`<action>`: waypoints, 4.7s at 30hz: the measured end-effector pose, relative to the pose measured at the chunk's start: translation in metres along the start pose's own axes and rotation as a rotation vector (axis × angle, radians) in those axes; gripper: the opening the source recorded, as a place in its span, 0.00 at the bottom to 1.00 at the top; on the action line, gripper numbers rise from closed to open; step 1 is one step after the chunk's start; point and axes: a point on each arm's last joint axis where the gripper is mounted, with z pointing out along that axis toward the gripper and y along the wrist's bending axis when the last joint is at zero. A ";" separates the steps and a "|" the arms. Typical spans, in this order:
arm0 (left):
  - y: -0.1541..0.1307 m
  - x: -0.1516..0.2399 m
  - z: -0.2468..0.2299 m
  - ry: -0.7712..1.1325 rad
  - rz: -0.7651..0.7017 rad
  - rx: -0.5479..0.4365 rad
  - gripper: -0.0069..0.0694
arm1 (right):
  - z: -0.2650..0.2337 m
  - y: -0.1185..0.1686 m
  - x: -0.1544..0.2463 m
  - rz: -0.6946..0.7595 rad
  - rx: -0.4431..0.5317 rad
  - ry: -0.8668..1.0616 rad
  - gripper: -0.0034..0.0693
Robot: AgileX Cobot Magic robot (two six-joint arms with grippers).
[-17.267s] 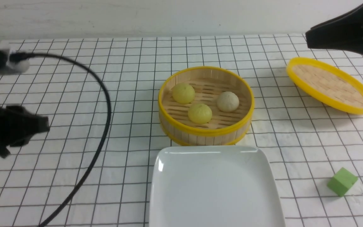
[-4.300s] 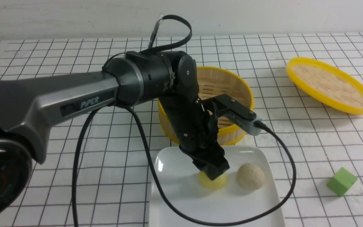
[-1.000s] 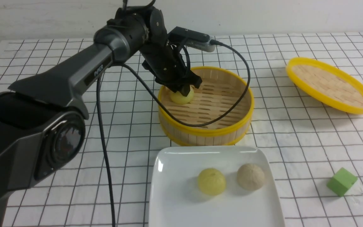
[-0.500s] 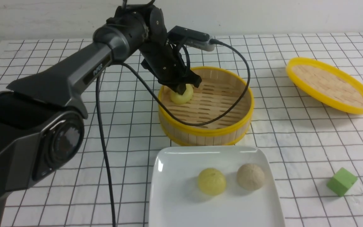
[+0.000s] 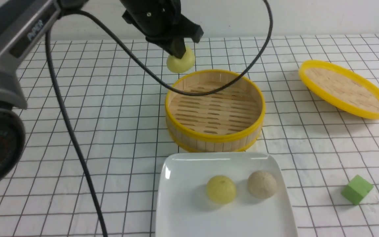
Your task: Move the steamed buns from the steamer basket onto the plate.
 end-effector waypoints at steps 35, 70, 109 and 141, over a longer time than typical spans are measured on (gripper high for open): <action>-0.047 0.134 -0.056 0.253 -0.186 0.241 0.12 | 0.000 0.001 0.004 0.048 -0.009 0.043 0.57; -0.071 0.169 0.072 0.204 0.065 0.102 0.12 | 0.000 0.002 0.009 0.052 -0.019 0.097 0.57; -0.069 0.171 0.081 0.212 0.081 0.086 0.37 | 0.000 0.002 0.009 0.052 -0.020 0.101 0.57; -0.043 0.130 -0.160 -0.257 0.066 -0.402 0.47 | -0.002 -0.004 -0.016 0.050 0.038 -0.183 0.57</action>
